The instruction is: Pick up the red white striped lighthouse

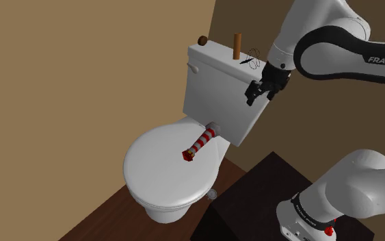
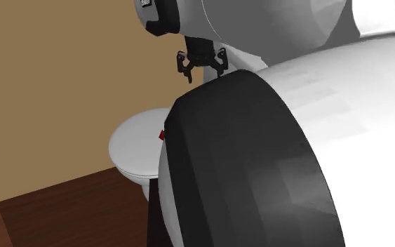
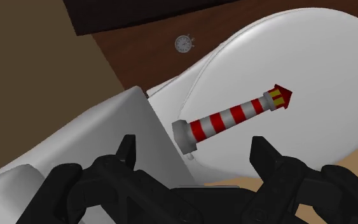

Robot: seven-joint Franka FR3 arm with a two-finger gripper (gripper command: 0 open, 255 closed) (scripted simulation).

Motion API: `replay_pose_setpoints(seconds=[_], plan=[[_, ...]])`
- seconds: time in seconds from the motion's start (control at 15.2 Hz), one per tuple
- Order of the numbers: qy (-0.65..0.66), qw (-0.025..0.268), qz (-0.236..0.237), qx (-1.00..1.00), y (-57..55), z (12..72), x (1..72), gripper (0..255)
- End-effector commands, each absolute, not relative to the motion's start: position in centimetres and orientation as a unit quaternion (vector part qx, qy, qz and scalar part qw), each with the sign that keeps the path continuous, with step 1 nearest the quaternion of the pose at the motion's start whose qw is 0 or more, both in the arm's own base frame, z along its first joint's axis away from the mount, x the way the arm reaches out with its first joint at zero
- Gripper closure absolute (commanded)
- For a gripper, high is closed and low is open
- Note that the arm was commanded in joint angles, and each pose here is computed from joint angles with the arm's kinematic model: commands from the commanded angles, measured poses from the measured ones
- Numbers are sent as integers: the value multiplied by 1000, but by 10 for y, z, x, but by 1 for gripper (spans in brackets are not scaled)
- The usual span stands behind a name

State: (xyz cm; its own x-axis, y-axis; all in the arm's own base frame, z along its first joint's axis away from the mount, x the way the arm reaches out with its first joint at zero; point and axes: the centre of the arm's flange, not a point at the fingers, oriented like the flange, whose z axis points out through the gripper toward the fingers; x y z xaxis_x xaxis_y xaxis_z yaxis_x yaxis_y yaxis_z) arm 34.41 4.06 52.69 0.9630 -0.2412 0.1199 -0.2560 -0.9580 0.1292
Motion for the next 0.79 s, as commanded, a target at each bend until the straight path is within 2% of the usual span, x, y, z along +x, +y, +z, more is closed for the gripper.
replay_pose_setpoints(seconds=[0.0, 0.73], plan=[[-164, 68, 51, 983, 51, 502, 352, 0], [-359, 47, 41, 931, 78, 374, 416, 0]])
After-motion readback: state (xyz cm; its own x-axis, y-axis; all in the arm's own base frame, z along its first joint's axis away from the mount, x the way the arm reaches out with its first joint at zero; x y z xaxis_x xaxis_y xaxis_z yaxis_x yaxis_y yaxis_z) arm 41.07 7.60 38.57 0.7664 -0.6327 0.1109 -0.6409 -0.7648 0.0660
